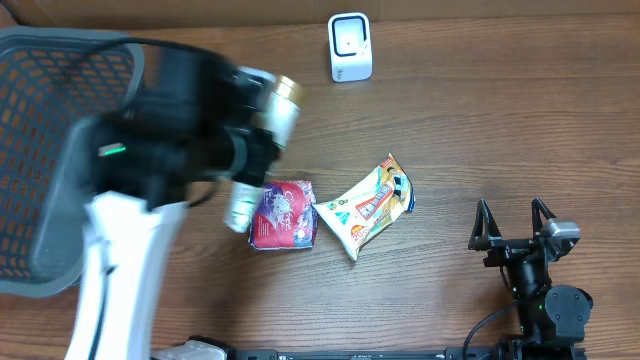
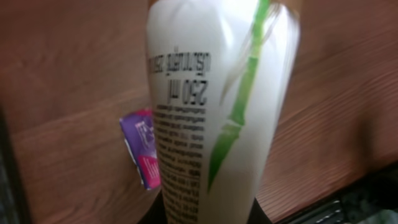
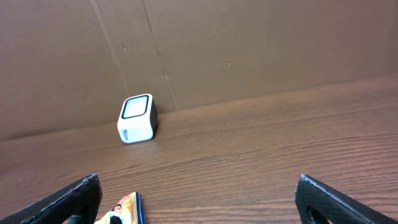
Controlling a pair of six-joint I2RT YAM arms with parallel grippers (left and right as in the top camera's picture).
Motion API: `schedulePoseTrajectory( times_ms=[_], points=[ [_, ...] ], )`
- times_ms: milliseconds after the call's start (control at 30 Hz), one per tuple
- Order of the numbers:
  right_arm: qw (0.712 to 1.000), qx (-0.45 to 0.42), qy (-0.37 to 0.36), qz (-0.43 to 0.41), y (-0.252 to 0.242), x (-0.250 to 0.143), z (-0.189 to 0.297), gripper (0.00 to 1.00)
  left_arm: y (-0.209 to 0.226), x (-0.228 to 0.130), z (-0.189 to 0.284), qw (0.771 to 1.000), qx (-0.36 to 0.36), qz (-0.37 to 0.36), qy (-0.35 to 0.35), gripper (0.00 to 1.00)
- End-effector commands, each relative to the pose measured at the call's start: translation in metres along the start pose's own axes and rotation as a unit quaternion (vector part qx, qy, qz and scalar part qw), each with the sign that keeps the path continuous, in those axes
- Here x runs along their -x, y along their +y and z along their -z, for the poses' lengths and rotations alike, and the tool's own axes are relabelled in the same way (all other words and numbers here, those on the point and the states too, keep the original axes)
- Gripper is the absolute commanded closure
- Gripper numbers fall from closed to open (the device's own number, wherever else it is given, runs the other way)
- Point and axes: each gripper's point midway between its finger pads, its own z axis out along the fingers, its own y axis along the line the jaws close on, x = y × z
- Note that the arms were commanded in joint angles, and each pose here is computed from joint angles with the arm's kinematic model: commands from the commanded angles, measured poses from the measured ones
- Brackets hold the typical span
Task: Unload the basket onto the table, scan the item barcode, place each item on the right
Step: 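Lift the white tube out and hold it up to the scanner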
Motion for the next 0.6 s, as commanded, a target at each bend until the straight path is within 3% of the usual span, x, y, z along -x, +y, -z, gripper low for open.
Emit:
schedulePoseTrajectory(
  times_ms=[0, 300, 500, 567],
  points=[
    [1.000, -0.006, -0.002, 0.004, -0.003, -0.002, 0.000, 0.00, 0.006, -0.018, -0.056, 0.994, 0.096, 0.035, 0.051, 0.96],
    [1.000, -0.006, -0.002, 0.004, -0.003, -0.002, 0.000, 0.00, -0.017, -0.071, -0.215, 0.977, 0.170, -0.008, 0.131, 0.96],
    [1.000, -0.006, -0.002, 0.004, -0.003, -0.002, 0.000, 0.00, -0.016, -0.079, -0.271, 0.971, 0.191, -0.018, 0.145, 0.96],
    [1.000, -0.006, -0.002, 0.004, -0.003, -0.002, 0.000, 0.00, -0.017, -0.077, -0.278, 0.972, 0.189, -0.017, 0.139, 0.91]
  ],
)
